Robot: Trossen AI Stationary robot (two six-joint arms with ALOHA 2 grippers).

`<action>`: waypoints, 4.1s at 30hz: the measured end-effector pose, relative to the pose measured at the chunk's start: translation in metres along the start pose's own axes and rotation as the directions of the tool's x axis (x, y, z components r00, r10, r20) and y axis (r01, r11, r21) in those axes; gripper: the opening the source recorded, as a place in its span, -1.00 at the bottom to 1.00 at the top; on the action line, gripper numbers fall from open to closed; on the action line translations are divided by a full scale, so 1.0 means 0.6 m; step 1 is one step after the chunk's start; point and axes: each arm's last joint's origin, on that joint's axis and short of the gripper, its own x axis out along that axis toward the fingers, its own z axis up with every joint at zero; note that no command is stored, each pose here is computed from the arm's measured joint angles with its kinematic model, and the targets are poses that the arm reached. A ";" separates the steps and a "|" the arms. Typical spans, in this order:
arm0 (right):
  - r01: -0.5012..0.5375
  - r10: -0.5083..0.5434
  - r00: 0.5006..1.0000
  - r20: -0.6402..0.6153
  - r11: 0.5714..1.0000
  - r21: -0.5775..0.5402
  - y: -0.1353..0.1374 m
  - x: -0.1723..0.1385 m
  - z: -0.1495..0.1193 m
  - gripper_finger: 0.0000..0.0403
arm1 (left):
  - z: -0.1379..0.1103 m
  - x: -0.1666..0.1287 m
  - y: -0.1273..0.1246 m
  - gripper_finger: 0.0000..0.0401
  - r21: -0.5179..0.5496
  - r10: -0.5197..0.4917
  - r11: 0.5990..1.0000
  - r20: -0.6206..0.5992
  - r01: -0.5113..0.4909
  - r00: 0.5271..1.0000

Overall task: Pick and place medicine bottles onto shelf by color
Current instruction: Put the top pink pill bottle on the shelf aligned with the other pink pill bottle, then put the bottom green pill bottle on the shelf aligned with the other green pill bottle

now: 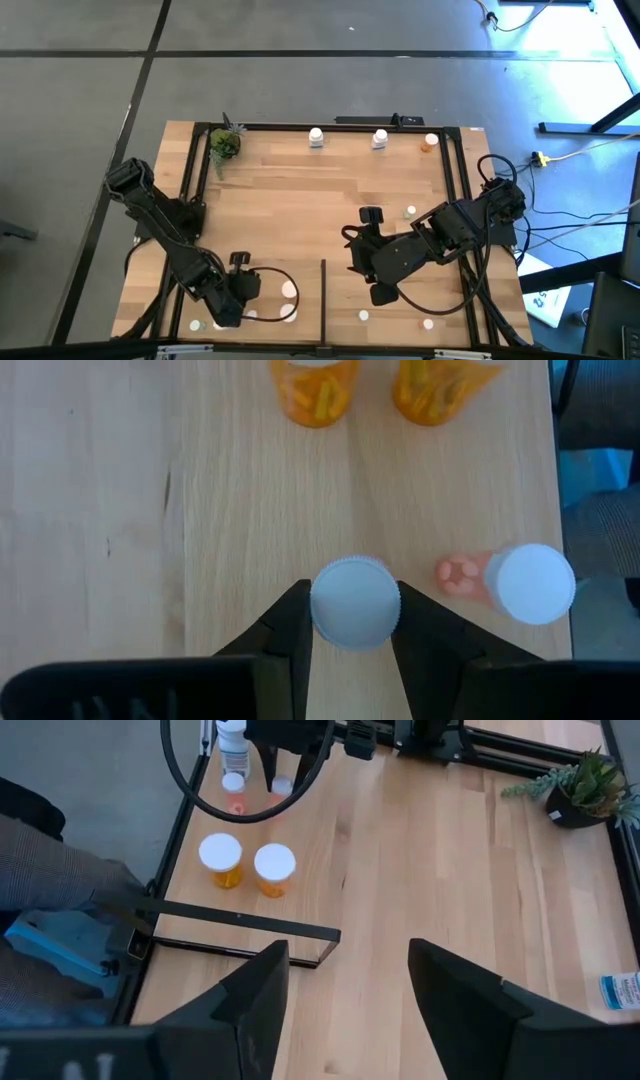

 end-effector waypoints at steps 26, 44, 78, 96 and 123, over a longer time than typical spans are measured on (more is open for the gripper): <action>0.000 0.000 1.000 0.000 1.000 0.001 0.000 0.000 0.000 0.04 | -0.007 0.004 -0.003 -0.49 -0.036 0.019 0.999 -0.023 -0.019 1.000; 0.000 0.000 1.000 0.000 1.000 -0.001 0.000 0.000 0.000 0.04 | -0.012 0.012 -0.007 -0.39 -0.043 0.035 0.998 -0.032 -0.036 0.999; 0.000 0.000 1.000 0.000 1.000 0.000 0.000 0.000 0.000 0.04 | -0.014 0.013 -0.006 0.39 -0.043 0.040 0.998 -0.049 -0.042 0.998; 0.000 0.000 1.000 0.000 1.000 0.001 0.000 0.000 0.000 0.04 | -0.022 -0.047 0.025 0.38 -0.059 0.033 0.998 -0.081 -0.038 0.996; 0.000 0.000 1.000 0.000 1.000 0.001 0.000 0.000 0.000 0.04 | 0.025 -0.107 0.146 0.36 -0.224 0.250 0.948 0.087 -0.226 0.964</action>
